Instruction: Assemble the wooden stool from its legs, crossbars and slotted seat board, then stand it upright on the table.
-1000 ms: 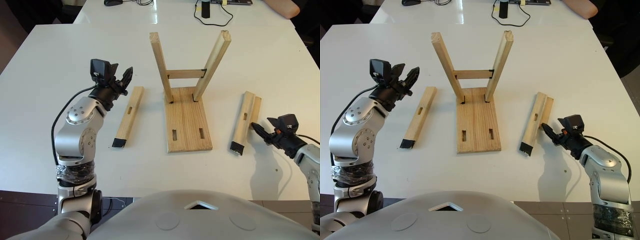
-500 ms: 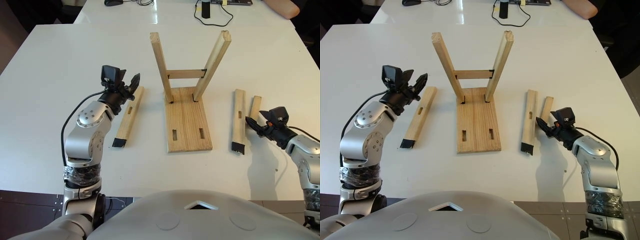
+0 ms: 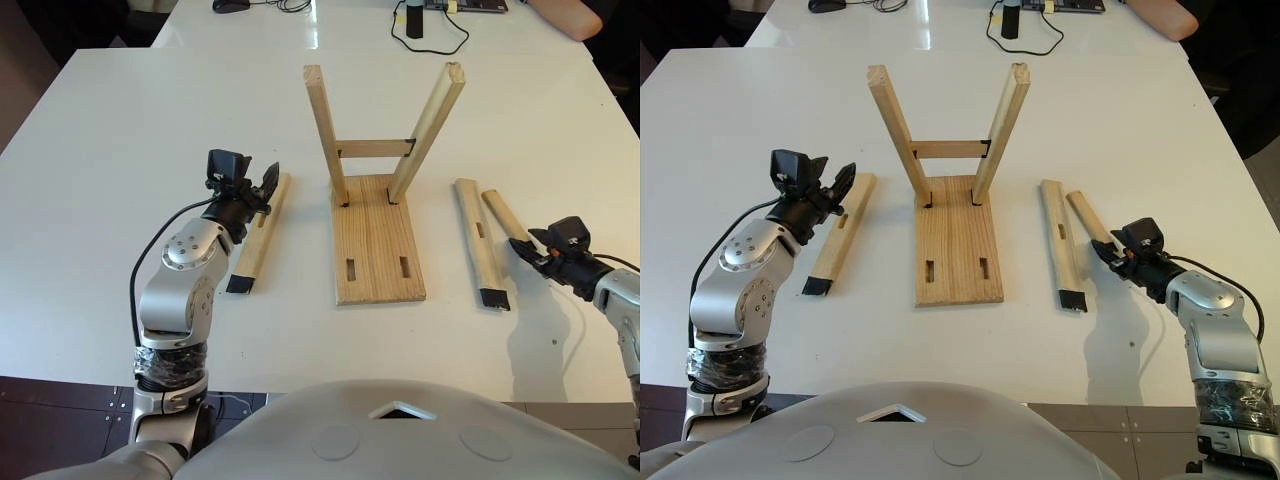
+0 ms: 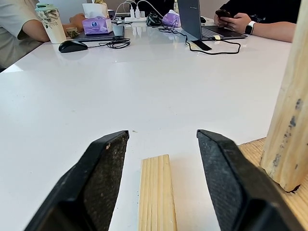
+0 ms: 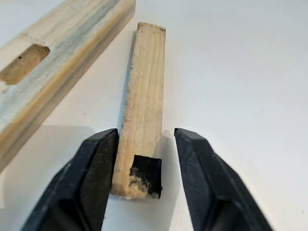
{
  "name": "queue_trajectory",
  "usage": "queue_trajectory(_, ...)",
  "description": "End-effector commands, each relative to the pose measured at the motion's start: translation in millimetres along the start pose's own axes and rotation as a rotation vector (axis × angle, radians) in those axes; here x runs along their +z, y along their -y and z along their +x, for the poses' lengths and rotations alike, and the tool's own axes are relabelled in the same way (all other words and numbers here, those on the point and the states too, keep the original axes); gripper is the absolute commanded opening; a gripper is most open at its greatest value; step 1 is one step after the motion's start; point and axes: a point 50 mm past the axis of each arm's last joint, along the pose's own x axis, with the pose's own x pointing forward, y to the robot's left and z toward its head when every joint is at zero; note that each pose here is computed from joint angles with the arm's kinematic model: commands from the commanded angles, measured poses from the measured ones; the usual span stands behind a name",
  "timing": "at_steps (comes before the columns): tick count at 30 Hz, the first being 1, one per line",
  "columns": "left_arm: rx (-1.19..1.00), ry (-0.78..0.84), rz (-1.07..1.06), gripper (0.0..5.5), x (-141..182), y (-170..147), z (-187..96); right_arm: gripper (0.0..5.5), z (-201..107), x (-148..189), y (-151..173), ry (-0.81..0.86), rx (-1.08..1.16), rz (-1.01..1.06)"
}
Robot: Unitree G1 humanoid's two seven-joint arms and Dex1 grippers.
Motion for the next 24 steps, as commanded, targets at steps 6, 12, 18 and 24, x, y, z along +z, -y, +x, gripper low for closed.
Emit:
queue_trajectory(6,0.048,0.024,0.049,2.62,8,-9,3,1.31,9,-25,0,-0.106,-0.025,0.092)
queue_trajectory(12,-0.065,0.138,-0.013,2.62,43,-30,-7,1.31,-1,42,39,0.203,-0.21,0.114)
queue_trajectory(18,-0.732,0.32,-0.131,3.04,102,11,-48,1.31,-48,169,1,0.766,0.191,0.037)
queue_trajectory(24,-0.941,0.34,-0.224,3.58,119,36,-40,1.31,-73,210,-53,0.906,0.676,-0.031)
